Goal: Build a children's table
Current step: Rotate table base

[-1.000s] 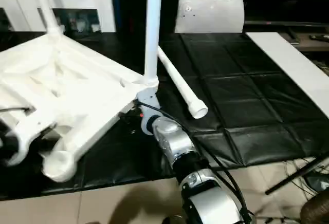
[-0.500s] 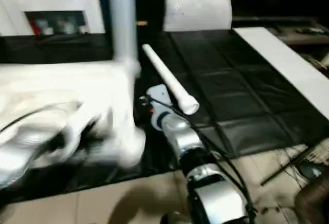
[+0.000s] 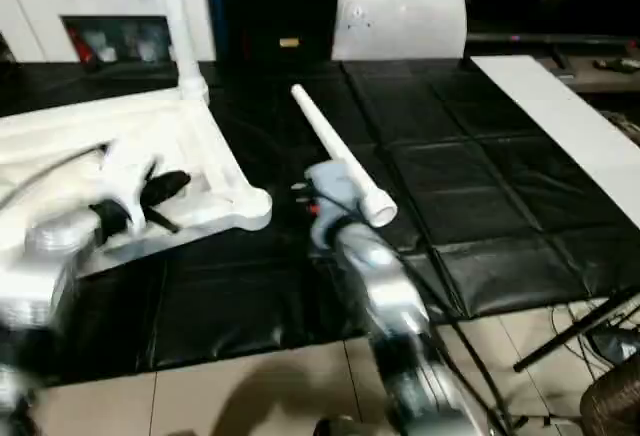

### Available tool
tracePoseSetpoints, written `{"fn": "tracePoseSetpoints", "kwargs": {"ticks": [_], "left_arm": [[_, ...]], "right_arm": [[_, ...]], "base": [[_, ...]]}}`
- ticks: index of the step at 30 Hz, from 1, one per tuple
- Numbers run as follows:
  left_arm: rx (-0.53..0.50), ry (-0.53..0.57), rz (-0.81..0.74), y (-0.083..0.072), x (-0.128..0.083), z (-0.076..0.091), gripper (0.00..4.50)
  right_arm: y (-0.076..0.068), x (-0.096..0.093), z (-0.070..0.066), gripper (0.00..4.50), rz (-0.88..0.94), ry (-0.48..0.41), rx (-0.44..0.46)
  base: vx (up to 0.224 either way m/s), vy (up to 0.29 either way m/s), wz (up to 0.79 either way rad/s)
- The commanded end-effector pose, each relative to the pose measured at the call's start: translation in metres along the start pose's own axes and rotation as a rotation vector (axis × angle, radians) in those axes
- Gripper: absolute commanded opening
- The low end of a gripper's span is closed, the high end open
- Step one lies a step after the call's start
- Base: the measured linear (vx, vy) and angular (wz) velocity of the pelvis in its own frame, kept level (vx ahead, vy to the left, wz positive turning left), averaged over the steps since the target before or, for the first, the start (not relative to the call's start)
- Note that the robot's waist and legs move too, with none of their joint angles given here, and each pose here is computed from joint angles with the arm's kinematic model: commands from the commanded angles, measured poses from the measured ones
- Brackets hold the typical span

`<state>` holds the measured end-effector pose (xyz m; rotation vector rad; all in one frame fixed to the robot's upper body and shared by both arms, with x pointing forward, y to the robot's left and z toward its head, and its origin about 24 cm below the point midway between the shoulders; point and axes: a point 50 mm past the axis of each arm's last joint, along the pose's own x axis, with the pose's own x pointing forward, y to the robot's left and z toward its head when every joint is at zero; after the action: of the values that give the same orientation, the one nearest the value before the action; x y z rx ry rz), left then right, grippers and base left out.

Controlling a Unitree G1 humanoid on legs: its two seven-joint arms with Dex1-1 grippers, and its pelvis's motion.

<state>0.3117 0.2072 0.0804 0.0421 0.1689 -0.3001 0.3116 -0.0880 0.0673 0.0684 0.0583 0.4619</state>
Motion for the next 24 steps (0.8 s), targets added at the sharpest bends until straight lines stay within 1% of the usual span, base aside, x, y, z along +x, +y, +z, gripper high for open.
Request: {"fn": "tracePoseSetpoints", "kwargs": {"ticks": [1, 3, 4, 5, 7, 8, 9, 10, 11, 12, 13, 14, 16, 17, 18, 20, 21, 22, 23, 24], "left_arm": [[-0.058, -0.021, 0.058, -0.002, -0.009, 0.005, 0.47], [-0.073, -0.041, 0.073, -0.012, -0.017, 0.003, 0.71], [-0.066, -0.068, 0.106, -0.021, -0.023, 0.003, 0.71], [-0.060, -0.093, 0.134, -0.028, -0.028, 0.004, 0.86], [-0.059, -0.116, 0.155, -0.036, -0.032, 0.006, 0.99], [-0.060, -0.116, 0.156, -0.036, -0.033, 0.006, 1.08], [-0.065, -0.118, 0.166, -0.038, -0.034, 0.006, 1.08], [-0.068, -0.115, 0.180, -0.040, -0.034, 0.007, 1.25], [-0.071, -0.112, 0.184, -0.041, -0.034, 0.007, 1.25], [-0.054, -0.101, 0.197, -0.043, -0.034, 0.009, 1.32], [-0.047, -0.098, 0.199, -0.043, -0.033, 0.009, 1.32], [-0.046, -0.084, 0.205, -0.046, -0.034, 0.009, 1.42], [-0.050, -0.065, 0.211, -0.049, -0.036, 0.007, 1.64], [-0.050, -0.065, 0.211, -0.049, -0.036, 0.007, 1.64], [-0.040, -0.053, 0.219, -0.050, -0.040, 0.005, 1.70], [-0.008, -0.028, 0.186, -0.052, -0.042, 0.003, 1.86], [0.012, -0.027, 0.183, -0.052, -0.043, 0.003, 1.86], [0.004, -0.026, 0.176, -0.052, -0.044, 0.002, 2.06], [-0.014, -0.025, 0.172, -0.052, -0.044, 0.002, 2.16], [-0.013, -0.027, 0.178, -0.051, -0.044, 0.002, 2.16]], "right_arm": [[-0.007, -0.008, 0.011, 4.50, -0.066, -0.036, 0.015], [-0.007, -0.016, 0.015, 4.50, -0.071, -0.036, 0.024], [-0.008, -0.024, 0.017, 4.50, -0.083, -0.035, 0.015], [-0.010, -0.031, 0.018, 4.50, -0.094, -0.037, 0.009], [-0.012, -0.041, 0.017, 4.50, -0.099, -0.022, 0.010], [-0.012, -0.041, 0.017, 4.50, -0.099, -0.022, 0.010], [-0.014, -0.045, 0.017, 4.50, -0.121, -0.020, 0.012], [-0.017, -0.051, 0.015, 4.50, -0.146, -0.011, 0.021], [-0.018, -0.053, 0.014, 4.50, -0.155, -0.006, 0.024], [-0.020, -0.058, 0.012, 4.50, -0.176, 0.014, 0.021], [-0.020, -0.060, 0.011, 4.50, -0.180, 0.019, 0.021], [-0.020, -0.066, 0.010, 4.50, -0.199, 0.039, 0.027], [-0.020, -0.071, 0.008, 4.50, -0.220, 0.067, 0.054], [-0.020, -0.071, 0.008, 4.50, -0.220, 0.067, 0.054], [-0.020, -0.074, 0.008, 4.50, -0.217, 0.094, 0.045], [-0.019, -0.076, 0.008, 4.50, -0.214, 0.099, 0.042], [-0.019, -0.077, 0.008, 4.50, -0.214, 0.097, 0.043], [-0.020, -0.078, 0.008, 4.50, -0.215, 0.097, 0.040], [-0.020, -0.078, 0.008, 4.50, -0.215, 0.099, 0.037], [-0.020, -0.079, 0.008, 4.50, -0.218, 0.103, 0.036]], "base": [[0.000, 0.000, 0.00], [0.000, 0.000, 0.00], [0.000, 0.000, 0.00], [0.000, 0.000, 0.00], [0.000, 0.000, 0.00], [0.000, 0.000, 0.00], [0.000, 0.000, 0.00], [-0.020, -0.056, 0.39], [-0.020, -0.056, 0.39], [0.027, -0.102, 0.64], [0.025, -0.129, 0.60], [0.025, -0.129, 0.60], [0.082, -0.256, 0.61], [0.130, -0.296, 0.55], [0.202, -0.186, 0.04], [0.115, -0.118, -0.02], [0.008, -0.191, 0.32], [-0.031, -0.173, 0.16], [-0.031, -0.173, 0.16], [-0.020, -0.162, -0.01]]}}
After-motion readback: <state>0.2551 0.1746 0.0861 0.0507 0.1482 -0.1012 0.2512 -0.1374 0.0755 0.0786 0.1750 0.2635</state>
